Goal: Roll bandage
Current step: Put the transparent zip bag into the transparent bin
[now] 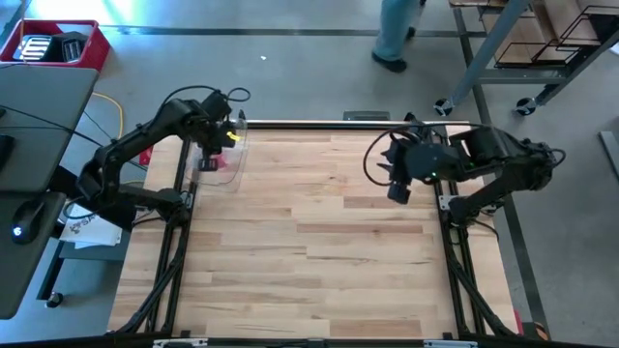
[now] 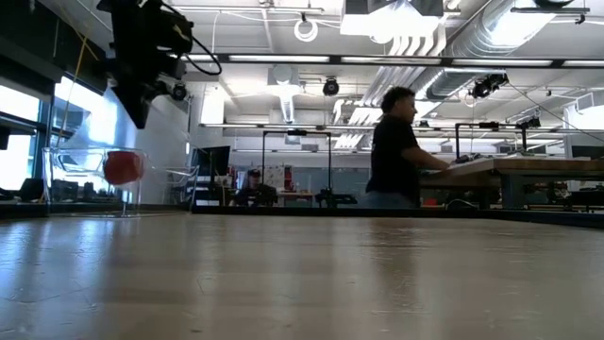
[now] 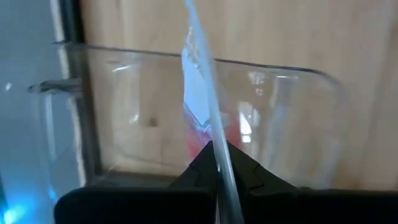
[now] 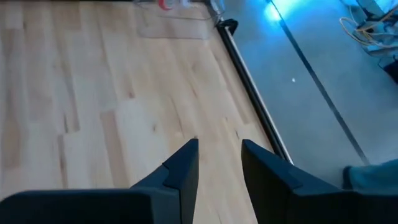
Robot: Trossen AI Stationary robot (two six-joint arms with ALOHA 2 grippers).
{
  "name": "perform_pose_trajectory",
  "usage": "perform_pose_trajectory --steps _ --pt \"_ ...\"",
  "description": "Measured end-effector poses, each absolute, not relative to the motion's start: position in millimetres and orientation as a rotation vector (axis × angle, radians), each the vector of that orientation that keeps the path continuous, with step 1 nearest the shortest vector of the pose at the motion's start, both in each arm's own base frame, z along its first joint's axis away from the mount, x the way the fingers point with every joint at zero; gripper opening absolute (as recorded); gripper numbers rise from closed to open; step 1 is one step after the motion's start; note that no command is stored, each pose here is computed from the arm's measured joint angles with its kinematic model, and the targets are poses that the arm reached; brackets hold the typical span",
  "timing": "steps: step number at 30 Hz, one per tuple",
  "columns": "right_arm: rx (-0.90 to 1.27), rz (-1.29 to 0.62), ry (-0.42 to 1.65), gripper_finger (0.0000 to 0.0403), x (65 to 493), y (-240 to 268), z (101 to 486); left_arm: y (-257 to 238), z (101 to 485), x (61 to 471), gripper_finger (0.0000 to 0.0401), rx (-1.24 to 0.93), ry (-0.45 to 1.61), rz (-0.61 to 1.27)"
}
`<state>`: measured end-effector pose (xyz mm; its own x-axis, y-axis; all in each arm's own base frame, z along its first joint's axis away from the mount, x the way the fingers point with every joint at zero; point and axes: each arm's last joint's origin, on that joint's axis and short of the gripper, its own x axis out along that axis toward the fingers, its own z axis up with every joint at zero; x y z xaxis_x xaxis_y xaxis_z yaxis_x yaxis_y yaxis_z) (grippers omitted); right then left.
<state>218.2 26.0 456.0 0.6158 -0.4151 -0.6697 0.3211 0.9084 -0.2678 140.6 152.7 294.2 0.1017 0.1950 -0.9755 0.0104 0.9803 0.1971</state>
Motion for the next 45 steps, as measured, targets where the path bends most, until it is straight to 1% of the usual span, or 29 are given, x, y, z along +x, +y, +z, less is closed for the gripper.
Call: perform_pose_trajectory --steps 3,6,10,14,16,18,20,24,29,32,35,36,37,40,45 --pt "-0.116 -0.454 0.798 0.0113 224.9 19.1 454.9 141.0 299.0 136.6 0.0017 0.151 1.447 0.081" --pt "-0.120 -0.478 0.794 0.0113 230.5 11.2 454.3 128.3 302.2 129.9 0.0049 0.123 1.480 0.025" --pt "-0.131 -0.501 0.784 0.0113 237.5 1.6 454.1 117.5 306.1 124.4 0.0106 0.074 1.454 -0.035" --pt "-0.140 -0.522 0.764 0.0113 240.3 -7.6 456.2 109.5 309.1 121.2 0.0168 0.030 1.441 -0.042" --pt "-0.149 -0.524 0.763 0.0113 240.8 -11.1 456.7 104.9 309.6 120.2 0.0192 -0.006 1.449 -0.053" --pt "-0.142 -0.516 0.770 0.0113 240.9 -14.2 456.4 99.5 309.7 118.4 0.0207 -0.043 1.461 -0.067" --pt "-0.127 -0.506 0.774 0.0113 240.9 -17.2 456.1 94.5 308.4 116.6 0.0211 -0.063 1.481 -0.072" --pt "-0.105 -0.491 0.779 0.0113 240.9 -20.6 455.8 89.9 309.9 117.8 0.0197 -0.067 1.448 -0.020" --pt "-0.099 -0.502 0.780 0.0113 240.6 -24.5 455.8 93.3 310.9 120.1 0.0154 -0.084 1.479 0.217" --pt "-0.110 -0.505 0.786 0.0113 240.4 -26.9 455.8 94.2 310.7 120.3 0.0111 -0.085 1.488 0.256" --pt "-0.115 -0.508 0.789 0.0113 240.1 -29.1 455.8 97.4 311.4 124.3 0.0040 -0.078 1.443 0.298" --pt "-0.113 -0.512 0.789 0.0113 240.0 -30.2 455.8 99.5 311.4 126.0 0.0020 -0.073 1.434 0.332" --pt "-0.111 -0.515 0.790 0.0113 239.9 -31.2 455.8 101.7 311.4 127.6 0.0011 -0.064 1.428 0.369" --pt "-0.094 -0.499 0.794 0.0113 239.7 -34.1 455.5 106.7 311.7 131.4 0.0006 -0.028 1.409 0.437" --pt "-0.083 -0.460 0.803 0.0113 239.4 -38.5 455.0 99.2 316.8 122.5 0.0002 -0.019 1.398 0.417"
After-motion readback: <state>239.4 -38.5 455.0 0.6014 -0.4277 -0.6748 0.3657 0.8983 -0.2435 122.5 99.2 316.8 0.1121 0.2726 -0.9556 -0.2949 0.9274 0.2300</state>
